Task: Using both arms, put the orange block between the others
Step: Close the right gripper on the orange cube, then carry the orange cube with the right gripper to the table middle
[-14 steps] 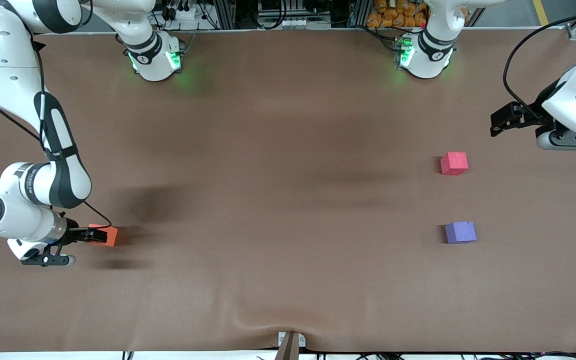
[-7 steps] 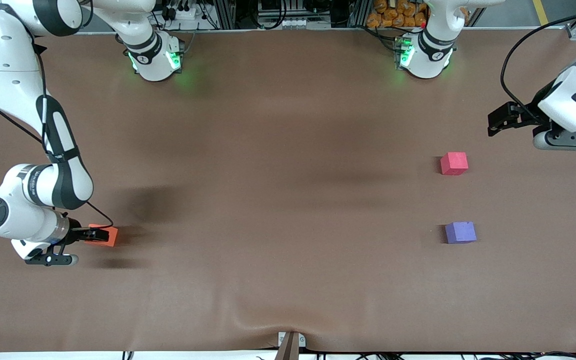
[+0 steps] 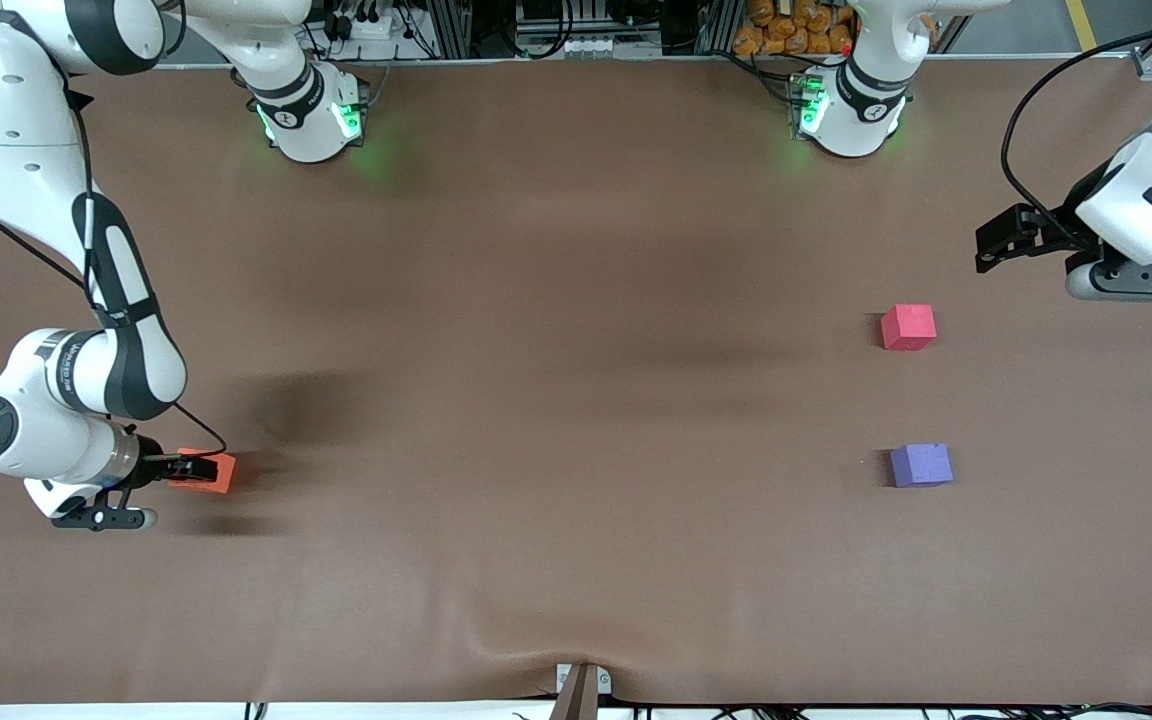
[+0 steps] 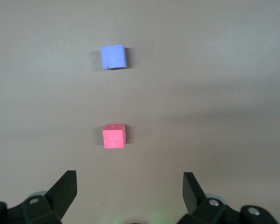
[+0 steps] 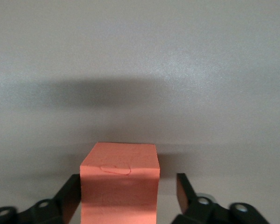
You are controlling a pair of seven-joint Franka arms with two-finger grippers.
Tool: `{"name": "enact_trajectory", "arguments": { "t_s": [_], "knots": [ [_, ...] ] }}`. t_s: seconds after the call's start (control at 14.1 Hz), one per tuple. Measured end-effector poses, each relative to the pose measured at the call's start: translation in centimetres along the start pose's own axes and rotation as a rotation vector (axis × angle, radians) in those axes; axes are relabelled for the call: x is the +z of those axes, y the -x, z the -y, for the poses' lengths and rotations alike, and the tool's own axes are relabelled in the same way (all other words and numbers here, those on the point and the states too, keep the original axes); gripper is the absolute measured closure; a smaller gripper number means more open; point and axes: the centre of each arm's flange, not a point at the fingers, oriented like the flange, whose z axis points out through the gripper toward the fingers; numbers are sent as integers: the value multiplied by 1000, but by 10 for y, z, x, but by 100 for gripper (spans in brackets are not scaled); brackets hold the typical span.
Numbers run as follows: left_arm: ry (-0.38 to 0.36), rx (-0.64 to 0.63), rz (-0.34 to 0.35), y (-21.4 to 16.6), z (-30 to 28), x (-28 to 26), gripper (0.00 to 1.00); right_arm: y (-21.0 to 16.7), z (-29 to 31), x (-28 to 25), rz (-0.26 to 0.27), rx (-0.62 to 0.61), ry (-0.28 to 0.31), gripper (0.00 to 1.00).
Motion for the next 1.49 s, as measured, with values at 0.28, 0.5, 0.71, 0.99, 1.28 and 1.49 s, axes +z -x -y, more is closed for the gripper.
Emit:
{"name": "enact_trajectory", "arguments": {
  "t_s": [0.28,0.5,0.71,0.99,1.28,1.49],
  "knots": [
    [1,0,-15,-2,0,-1,0,0,0,-1,1,1,-1,43],
    [1,-1,-16,-2,0,-2,0,2,10,-4,34,-13,-13,49],
    [1,-3,-17,-2,2,-2,0,-2,75,-22,38,-100,-67,49],
    [1,-11,-25,0,6,-7,0,10,179,-55,54,-249,-126,50],
    [2,-23,-31,3,13,-11,0,43,299,-64,100,-236,-131,50],
    [2,-35,-28,3,19,-10,0,79,385,-65,118,-178,-111,50]
  ]
}}
